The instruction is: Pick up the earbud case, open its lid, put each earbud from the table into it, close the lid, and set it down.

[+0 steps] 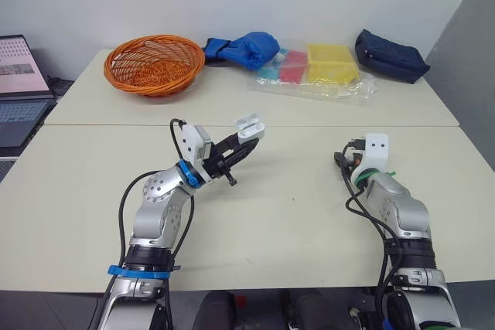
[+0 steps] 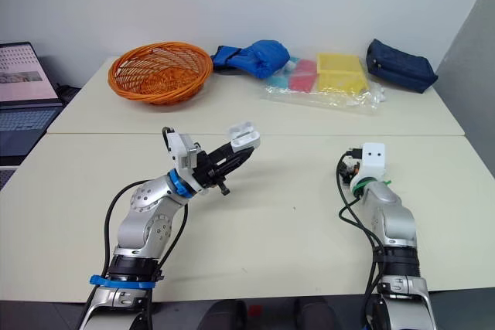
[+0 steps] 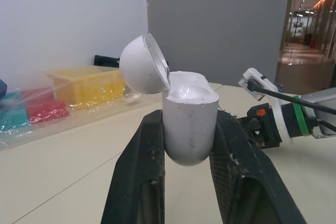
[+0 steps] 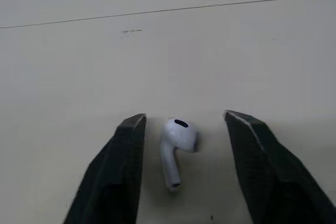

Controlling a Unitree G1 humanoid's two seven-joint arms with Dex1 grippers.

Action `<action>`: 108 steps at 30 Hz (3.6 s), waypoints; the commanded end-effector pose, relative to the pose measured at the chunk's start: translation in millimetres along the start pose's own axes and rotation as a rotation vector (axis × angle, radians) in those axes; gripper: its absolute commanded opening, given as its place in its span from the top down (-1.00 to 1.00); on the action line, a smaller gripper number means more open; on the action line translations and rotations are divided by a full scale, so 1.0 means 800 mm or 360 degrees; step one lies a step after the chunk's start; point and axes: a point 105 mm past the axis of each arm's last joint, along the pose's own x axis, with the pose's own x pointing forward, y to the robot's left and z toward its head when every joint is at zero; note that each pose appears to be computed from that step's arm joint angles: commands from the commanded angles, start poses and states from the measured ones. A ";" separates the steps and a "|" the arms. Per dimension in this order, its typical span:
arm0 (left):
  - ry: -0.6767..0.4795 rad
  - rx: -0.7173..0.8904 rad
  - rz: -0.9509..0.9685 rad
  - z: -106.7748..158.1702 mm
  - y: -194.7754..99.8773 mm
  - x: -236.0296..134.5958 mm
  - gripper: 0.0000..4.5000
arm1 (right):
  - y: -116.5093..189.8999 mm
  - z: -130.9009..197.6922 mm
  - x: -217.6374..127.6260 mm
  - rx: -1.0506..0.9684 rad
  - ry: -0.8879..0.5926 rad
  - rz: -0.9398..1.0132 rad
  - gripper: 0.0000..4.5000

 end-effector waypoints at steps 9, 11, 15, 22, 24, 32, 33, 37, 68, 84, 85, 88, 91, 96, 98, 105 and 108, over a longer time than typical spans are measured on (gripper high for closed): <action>-0.0055 0.0064 -0.0058 0.015 -0.007 0.006 0.66 | 0.011 0.004 0.000 -0.0124 -0.0024 0.0196 0.82; -0.0054 0.0065 -0.0063 0.014 -0.008 0.006 0.66 | 0.011 0.010 -0.002 -0.0143 -0.0026 0.0274 0.82; -0.0050 0.0055 -0.0074 0.012 -0.011 0.004 0.66 | 0.042 0.035 -0.040 -0.0423 0.0002 0.0785 0.82; -0.0044 0.0048 -0.0131 0.007 -0.018 0.001 0.66 | -0.004 0.020 -0.140 -0.1153 0.0614 0.1418 0.82; -0.0055 0.0047 -0.0115 0.009 -0.018 0.003 0.66 | -0.032 0.020 -0.144 -0.1249 0.0745 0.1380 0.82; -0.0055 0.0022 -0.0089 0.002 -0.027 -0.004 0.66 | -0.140 0.009 -0.159 -0.1511 0.1146 0.1186 0.82; -0.0054 0.0022 -0.0085 0.002 -0.028 -0.005 0.66 | -0.142 0.013 -0.158 -0.1517 0.1141 0.1170 0.82; -0.0051 -0.0009 -0.0071 -0.002 -0.033 -0.008 0.66 | -0.148 0.015 -0.162 -0.1555 0.1222 0.1163 0.82; -0.0073 -0.0037 -0.0071 0.007 -0.039 0.003 0.66 | -0.181 -0.010 -0.162 -0.1401 0.1322 0.1004 -0.04; -0.0062 -0.0051 -0.0057 0.006 -0.040 -0.002 0.66 | -0.197 -0.012 -0.171 -0.0953 0.1448 0.0691 -0.04; -0.0061 -0.0051 -0.0056 0.006 -0.040 -0.002 0.66 | -0.199 -0.013 -0.174 -0.0958 0.1460 0.0688 -0.04; -0.0063 -0.0050 -0.0059 0.007 -0.040 -0.001 0.66 | -0.197 -0.016 -0.178 -0.0939 0.1463 0.0691 -0.04; -0.0062 -0.0051 -0.0063 0.006 -0.041 -0.001 0.66 | -0.192 -0.019 -0.179 -0.0929 0.1460 0.0697 -0.04; -0.0062 -0.0057 -0.0076 0.006 -0.044 -0.001 0.66 | -0.190 -0.024 -0.185 -0.0865 0.1478 0.0673 -0.04; -0.0061 -0.0056 -0.0082 0.005 -0.044 0.000 0.66 | -0.188 -0.025 -0.186 -0.0856 0.1480 0.0672 -0.04; -0.0059 -0.0053 -0.0082 0.005 -0.042 0.000 0.66 | -0.185 -0.028 -0.187 -0.0840 0.1471 0.0679 -0.04; -0.0055 -0.0051 -0.0080 0.004 -0.043 0.000 0.66 | -0.184 -0.031 -0.185 -0.0849 0.1465 0.0672 0.03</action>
